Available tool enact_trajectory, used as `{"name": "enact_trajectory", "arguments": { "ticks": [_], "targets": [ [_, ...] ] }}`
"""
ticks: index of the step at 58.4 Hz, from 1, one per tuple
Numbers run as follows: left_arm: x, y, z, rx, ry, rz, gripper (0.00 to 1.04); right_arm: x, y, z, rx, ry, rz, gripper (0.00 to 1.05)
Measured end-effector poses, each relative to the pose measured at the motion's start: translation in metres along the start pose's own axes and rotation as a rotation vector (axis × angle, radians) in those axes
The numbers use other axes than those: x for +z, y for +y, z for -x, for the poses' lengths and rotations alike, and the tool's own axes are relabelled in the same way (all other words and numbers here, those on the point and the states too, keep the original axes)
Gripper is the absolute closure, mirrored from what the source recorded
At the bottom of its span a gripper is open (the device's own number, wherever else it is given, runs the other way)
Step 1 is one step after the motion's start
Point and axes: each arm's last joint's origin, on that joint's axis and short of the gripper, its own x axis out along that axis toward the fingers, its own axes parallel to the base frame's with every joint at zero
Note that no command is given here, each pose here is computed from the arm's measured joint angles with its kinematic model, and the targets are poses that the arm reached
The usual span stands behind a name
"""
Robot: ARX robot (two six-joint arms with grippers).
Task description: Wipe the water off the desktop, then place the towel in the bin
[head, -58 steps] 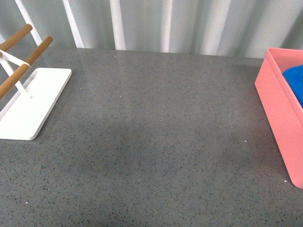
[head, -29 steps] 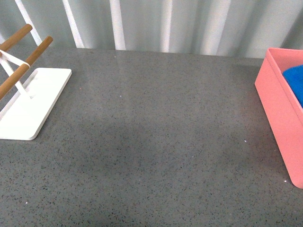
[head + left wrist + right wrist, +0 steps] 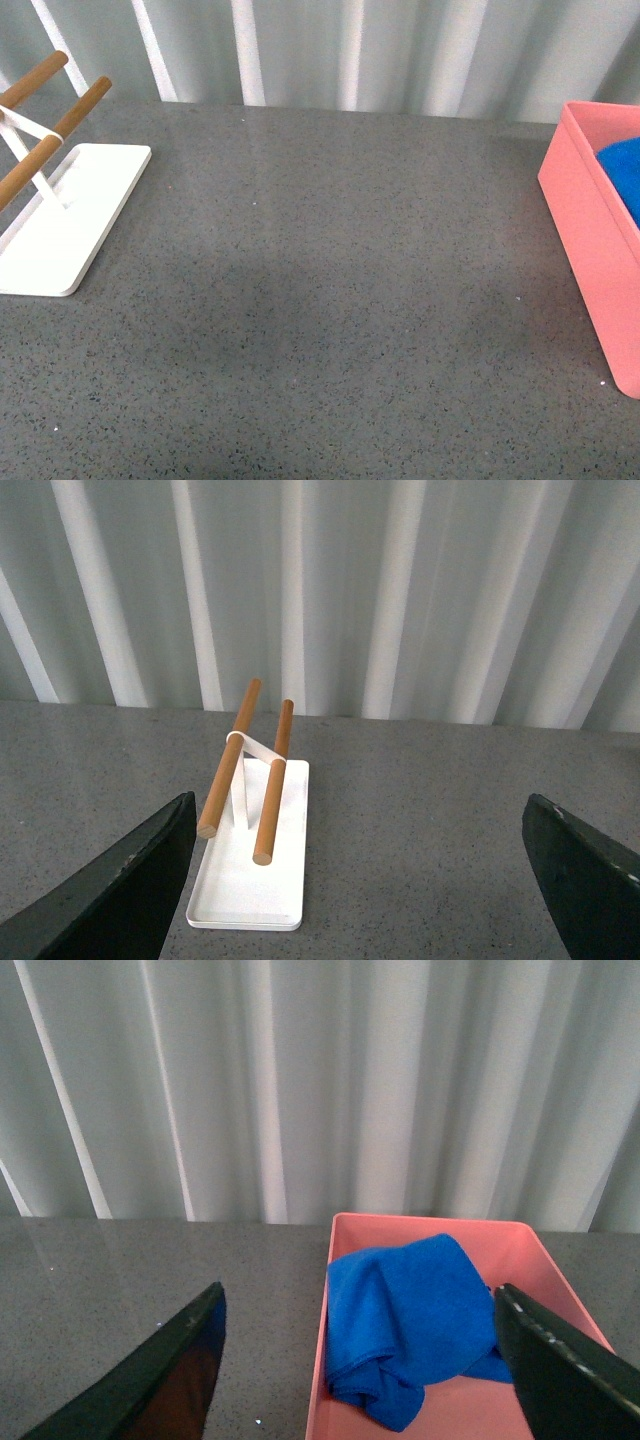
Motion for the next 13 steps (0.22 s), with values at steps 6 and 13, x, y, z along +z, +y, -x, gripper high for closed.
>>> {"name": "enact_trajectory", "arguments": {
  "ticks": [6, 13],
  "targets": [
    [0.0000, 0.0000, 0.0000, 0.000, 0.000, 0.000, 0.07, 0.0000, 0.0000, 0.0000, 0.000, 0.000, -0.001, 0.05],
    [0.0000, 0.0000, 0.0000, 0.000, 0.000, 0.000, 0.07, 0.0000, 0.0000, 0.0000, 0.000, 0.000, -0.001, 0.07]
  ]
}}
